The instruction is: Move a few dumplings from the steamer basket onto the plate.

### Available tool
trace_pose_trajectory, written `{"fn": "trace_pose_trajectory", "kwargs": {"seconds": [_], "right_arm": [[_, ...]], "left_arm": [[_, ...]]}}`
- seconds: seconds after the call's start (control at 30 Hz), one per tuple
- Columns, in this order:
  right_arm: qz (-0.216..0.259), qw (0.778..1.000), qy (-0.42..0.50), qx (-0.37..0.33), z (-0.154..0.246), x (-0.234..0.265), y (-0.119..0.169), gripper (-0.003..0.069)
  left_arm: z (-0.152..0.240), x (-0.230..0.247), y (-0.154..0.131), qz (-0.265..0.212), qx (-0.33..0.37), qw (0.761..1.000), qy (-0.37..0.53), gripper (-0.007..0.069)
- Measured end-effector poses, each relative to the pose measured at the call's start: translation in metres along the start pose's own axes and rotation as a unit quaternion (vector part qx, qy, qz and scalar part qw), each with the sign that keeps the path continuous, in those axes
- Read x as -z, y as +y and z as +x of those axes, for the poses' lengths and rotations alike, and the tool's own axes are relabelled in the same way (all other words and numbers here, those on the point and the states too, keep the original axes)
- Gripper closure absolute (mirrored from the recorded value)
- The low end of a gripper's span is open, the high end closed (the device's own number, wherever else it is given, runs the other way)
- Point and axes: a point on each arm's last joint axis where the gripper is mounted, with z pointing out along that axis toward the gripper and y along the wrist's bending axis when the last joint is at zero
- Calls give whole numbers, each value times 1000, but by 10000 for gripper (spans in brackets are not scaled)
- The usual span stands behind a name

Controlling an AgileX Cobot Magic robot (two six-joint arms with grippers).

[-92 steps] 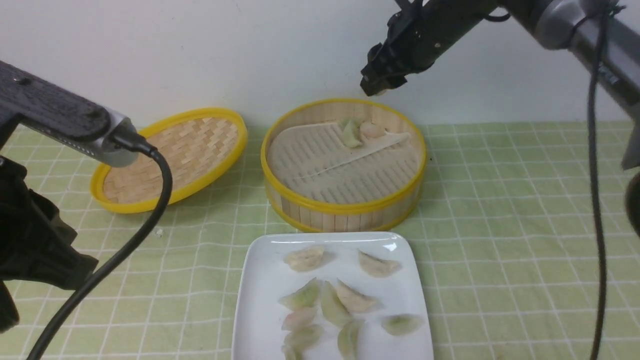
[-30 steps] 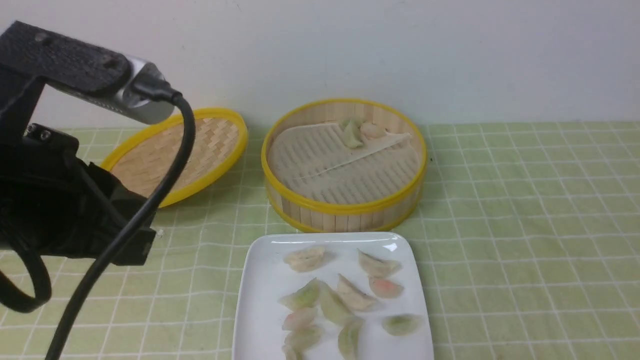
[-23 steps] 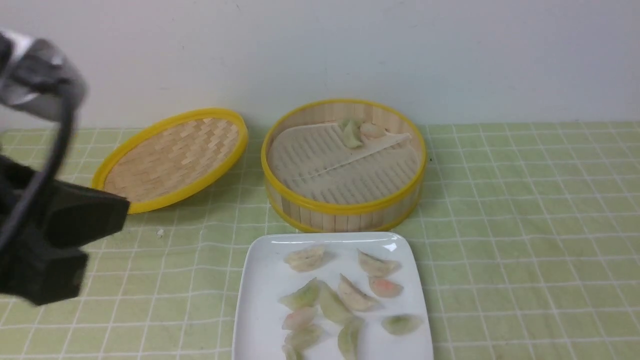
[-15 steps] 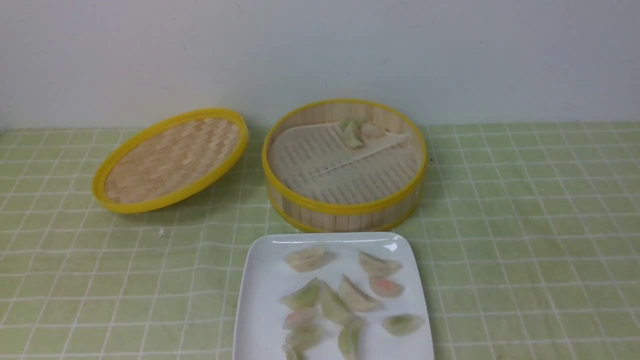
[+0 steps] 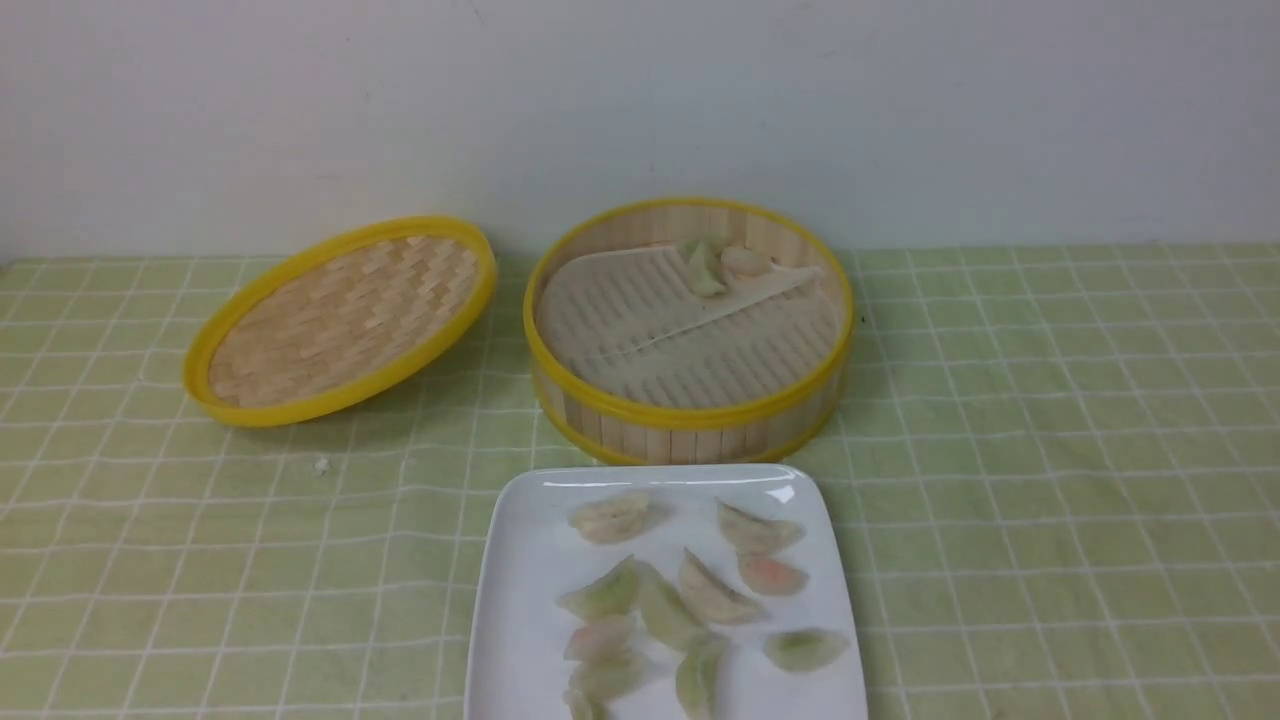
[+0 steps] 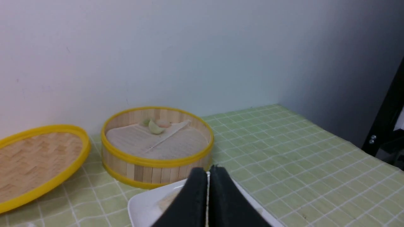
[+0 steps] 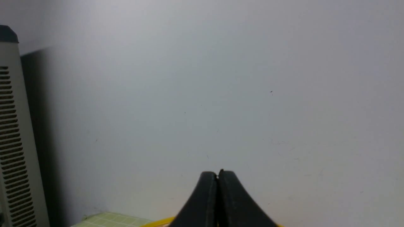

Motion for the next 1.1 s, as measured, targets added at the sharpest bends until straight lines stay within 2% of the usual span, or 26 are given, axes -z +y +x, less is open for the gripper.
{"fn": "trace_pose_trajectory", "kwargs": {"seconds": [0.17, 0.3, 0.43, 0.53, 0.7, 0.87, 1.1], "right_arm": [[0, 1000, 0, 0, 0, 0, 0, 673], [0, 1000, 0, 0, 0, 0, 0, 673], [0, 1000, 0, 0, 0, 0, 0, 673], [0, 1000, 0, 0, 0, 0, 0, 673], [0, 1000, 0, 0, 0, 0, 0, 673], [0, 1000, 0, 0, 0, 0, 0, 673], [0, 1000, 0, 0, 0, 0, 0, 673]], "left_arm": [[2, -1, 1, -1, -9, 1000, 4, 631], [9, -8, 6, -19, -48, 999, 4, 631], [27, -26, 18, -75, -78, 994, -4, 631], [51, -41, 30, -145, -79, 986, 1, 631], [96, -56, 52, -225, -73, 971, 38, 631], [135, -62, 65, -248, -70, 962, 96, 631], [140, -61, 68, -266, -65, 956, 103, 631]]}}
